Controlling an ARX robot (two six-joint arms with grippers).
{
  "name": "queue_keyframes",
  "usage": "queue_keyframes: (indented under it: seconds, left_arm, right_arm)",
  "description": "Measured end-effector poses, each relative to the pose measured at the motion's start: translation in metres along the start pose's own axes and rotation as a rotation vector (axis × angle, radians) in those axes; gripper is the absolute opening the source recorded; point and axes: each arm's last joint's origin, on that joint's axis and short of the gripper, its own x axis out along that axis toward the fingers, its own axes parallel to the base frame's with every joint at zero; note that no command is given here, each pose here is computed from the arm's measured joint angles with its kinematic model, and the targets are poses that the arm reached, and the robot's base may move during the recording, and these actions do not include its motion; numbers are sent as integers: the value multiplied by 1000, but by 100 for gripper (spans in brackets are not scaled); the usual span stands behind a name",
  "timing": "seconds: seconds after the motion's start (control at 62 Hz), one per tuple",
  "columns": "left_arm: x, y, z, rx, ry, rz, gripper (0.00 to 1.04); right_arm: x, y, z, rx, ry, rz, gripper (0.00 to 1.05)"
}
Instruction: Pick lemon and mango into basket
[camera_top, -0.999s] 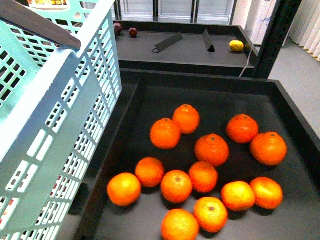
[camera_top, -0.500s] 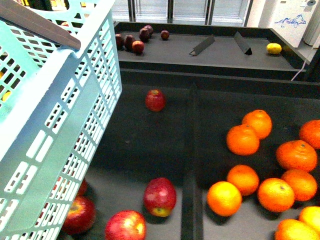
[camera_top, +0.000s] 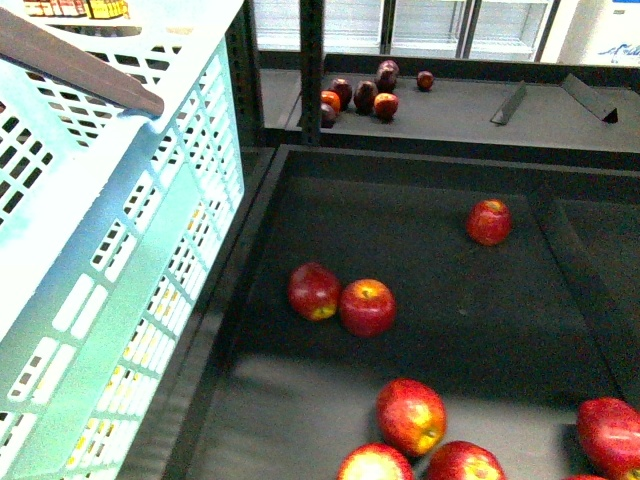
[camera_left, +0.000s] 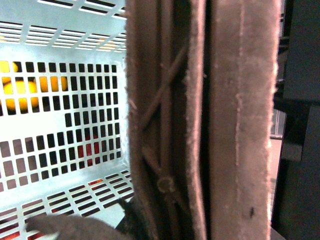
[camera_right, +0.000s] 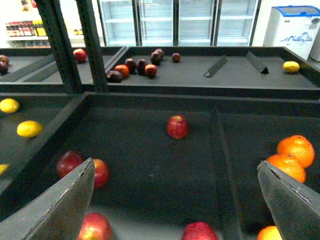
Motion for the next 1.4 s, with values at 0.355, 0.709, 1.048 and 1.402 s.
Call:
queue_keyframes:
  seconds: [0.355, 0.709, 1.048, 1.402]
  left_arm:
    - [0, 0, 0, 0, 1, 1, 14]
    - [0, 0, 0, 0, -1, 1, 14]
    - [0, 0, 0, 0, -2, 0, 14]
    - [0, 0, 0, 1, -2, 0, 14]
  right_arm:
    - [0, 0, 0, 1, 0, 2, 96]
    - [0, 0, 0, 0, 0, 4, 96]
    - [0, 0, 0, 0, 0, 3, 96]
    - [0, 0, 0, 0, -1, 4, 96]
